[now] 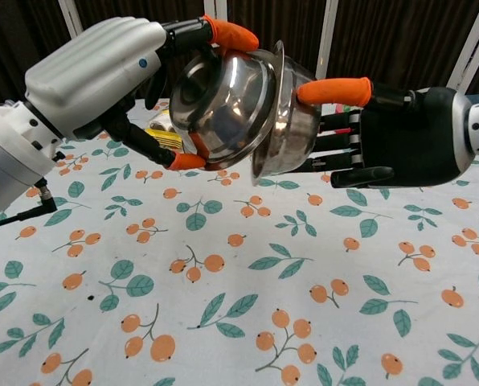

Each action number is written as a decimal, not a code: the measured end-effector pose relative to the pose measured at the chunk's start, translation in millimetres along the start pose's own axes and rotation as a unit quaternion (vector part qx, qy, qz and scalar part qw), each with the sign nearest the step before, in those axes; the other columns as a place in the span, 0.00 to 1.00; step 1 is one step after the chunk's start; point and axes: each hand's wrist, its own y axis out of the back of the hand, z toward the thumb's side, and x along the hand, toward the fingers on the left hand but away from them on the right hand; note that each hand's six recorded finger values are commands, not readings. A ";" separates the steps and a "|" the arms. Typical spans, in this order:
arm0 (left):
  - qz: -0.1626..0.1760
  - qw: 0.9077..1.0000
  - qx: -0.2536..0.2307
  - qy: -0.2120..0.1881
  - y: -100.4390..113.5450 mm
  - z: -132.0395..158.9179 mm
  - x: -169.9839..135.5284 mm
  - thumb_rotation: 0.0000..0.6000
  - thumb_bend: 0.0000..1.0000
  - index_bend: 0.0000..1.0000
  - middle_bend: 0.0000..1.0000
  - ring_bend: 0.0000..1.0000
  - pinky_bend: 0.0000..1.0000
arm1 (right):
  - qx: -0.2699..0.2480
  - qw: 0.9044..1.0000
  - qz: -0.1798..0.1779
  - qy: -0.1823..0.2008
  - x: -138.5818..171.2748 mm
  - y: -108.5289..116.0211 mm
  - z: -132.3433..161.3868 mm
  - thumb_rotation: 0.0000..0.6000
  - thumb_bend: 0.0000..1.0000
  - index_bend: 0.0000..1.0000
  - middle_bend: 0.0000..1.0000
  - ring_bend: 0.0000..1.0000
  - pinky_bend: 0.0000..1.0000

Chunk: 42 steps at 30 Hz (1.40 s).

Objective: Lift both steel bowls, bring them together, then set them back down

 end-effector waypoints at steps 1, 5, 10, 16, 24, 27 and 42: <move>0.000 1.000 0.000 -0.001 0.0 0.3 -0.2 1.00 0.28 0.35 0.54 0.44 0.65 | 0.002 1.000 0.002 0.000 0.5 -2.2 -0.2 1.00 0.46 1.00 0.93 0.95 1.00; 0.002 1.000 0.003 -0.003 1.4 0.9 -1.4 1.00 0.28 0.35 0.54 0.44 0.65 | 0.001 1.000 0.005 0.001 2.0 -5.3 0.6 1.00 0.46 1.00 0.93 0.95 1.00; -0.001 1.000 0.004 -0.003 0.4 1.0 -1.7 1.00 0.28 0.35 0.54 0.44 0.65 | -0.001 1.000 0.004 0.001 3.3 -5.8 0.9 1.00 0.46 1.00 0.93 0.95 1.00; -0.002 1.000 0.003 -0.009 -0.8 4.2 -2.2 1.00 0.28 0.35 0.54 0.44 0.65 | -0.001 1.000 0.001 0.001 4.1 -3.8 0.3 1.00 0.46 1.00 0.93 0.95 1.00; 0.028 0.999 -0.005 -0.015 20.0 7.4 -3.9 1.00 0.28 0.35 0.54 0.44 0.65 | -0.005 0.999 -0.034 0.002 2.6 25.5 0.8 1.00 0.46 1.00 0.93 0.95 1.00; 0.032 0.999 -0.004 -0.017 25.5 8.5 -3.7 1.00 0.28 0.35 0.54 0.44 0.65 | -0.013 0.999 -0.050 0.000 1.3 39.5 -1.3 1.00 0.46 1.00 0.93 0.95 1.00; -0.002 1.000 0.005 -0.025 0.5 16.8 -0.7 1.00 0.28 0.35 0.54 0.44 0.65 | -0.006 1.000 -0.005 -0.004 6.1 6.7 -0.6 1.00 0.47 1.00 0.93 0.95 1.00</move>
